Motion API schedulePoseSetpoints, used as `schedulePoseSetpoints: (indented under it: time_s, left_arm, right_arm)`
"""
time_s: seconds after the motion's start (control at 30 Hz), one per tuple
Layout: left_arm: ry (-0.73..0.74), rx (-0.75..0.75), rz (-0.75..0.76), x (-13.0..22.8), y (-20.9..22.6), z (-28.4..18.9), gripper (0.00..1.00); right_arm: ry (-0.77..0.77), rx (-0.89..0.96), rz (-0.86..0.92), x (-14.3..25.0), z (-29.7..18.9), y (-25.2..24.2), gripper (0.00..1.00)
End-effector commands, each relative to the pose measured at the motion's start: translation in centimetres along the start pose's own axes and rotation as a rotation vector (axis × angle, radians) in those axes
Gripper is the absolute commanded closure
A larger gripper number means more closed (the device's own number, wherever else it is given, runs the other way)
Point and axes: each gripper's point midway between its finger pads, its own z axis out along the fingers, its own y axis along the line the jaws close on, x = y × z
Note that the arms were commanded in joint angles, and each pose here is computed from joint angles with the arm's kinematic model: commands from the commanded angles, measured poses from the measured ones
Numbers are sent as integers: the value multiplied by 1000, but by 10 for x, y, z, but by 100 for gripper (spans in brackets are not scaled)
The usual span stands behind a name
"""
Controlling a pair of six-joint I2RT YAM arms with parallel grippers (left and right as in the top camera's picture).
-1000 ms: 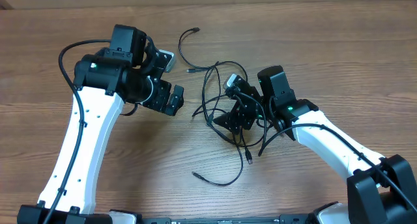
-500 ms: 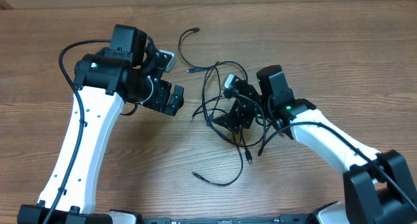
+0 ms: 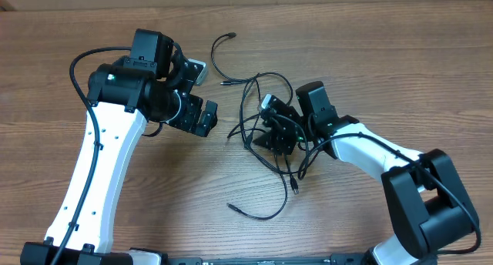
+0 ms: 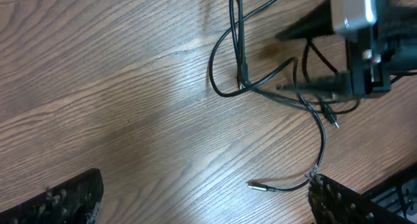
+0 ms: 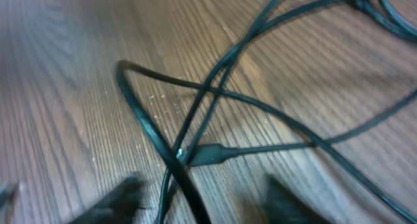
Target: Untangle cables
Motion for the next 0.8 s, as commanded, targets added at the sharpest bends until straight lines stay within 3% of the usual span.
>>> schedulePoseSetpoints:
  time_s: [0.0, 0.23, 0.53, 0.77]
  left_arm:
    - [-17, -3, 21, -5, 1, -4, 0]
    - [-17, -3, 21, -5, 1, -4, 0]
    - [-17, -3, 21, -5, 1, -4, 1]
    - [-17, -3, 21, -5, 1, -4, 0]
  right_arm:
    - [-16, -10, -10, -8, 2, -2, 74]
    - [-41, -15, 83, -17, -3, 1, 96]
    - [-154, 41, 101, -62, -43, 8, 96]
    - [-229, 373, 122, -92, -108, -18, 96]
